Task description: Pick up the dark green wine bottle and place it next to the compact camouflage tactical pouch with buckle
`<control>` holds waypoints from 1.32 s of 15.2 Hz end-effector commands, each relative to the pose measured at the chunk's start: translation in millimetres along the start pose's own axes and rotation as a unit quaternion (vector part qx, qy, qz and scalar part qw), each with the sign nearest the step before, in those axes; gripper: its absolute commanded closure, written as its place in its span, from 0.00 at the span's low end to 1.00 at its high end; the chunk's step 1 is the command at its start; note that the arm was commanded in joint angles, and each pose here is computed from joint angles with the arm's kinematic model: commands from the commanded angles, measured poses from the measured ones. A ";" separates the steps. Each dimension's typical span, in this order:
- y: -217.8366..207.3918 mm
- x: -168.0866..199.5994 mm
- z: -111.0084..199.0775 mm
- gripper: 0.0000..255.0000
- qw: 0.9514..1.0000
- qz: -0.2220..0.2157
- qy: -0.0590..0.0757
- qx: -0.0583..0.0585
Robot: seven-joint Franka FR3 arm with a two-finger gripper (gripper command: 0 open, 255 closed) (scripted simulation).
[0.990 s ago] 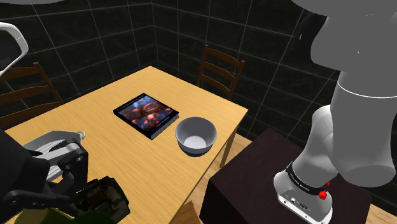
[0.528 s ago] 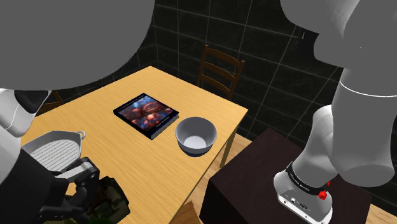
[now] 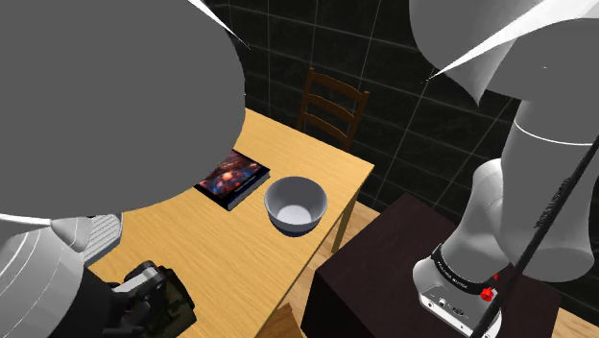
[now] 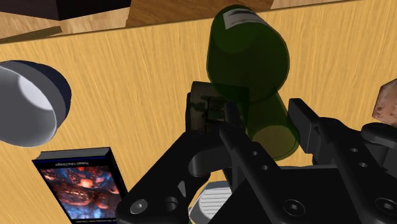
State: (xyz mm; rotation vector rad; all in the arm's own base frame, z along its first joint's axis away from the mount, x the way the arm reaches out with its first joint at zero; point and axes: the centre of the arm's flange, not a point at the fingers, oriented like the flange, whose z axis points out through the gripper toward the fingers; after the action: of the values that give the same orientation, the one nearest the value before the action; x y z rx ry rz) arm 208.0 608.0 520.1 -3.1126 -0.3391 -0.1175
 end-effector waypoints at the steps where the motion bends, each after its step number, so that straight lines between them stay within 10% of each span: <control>1: -0.3 -0.8 12.4 1.00 1.000 0.000 0.000 0.000; 15: -0.3 -3.5 48.1 1.00 1.000 0.000 0.000 0.000; 16: -0.3 -3.5 48.1 0.00 1.000 0.000 0.000 0.000; 20: -0.3 -3.5 48.1 0.00 1.000 0.000 0.000 0.000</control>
State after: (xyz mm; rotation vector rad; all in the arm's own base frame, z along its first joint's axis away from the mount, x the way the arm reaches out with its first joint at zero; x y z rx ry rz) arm 208.0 608.4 471.8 -3.1116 -0.3391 -0.1183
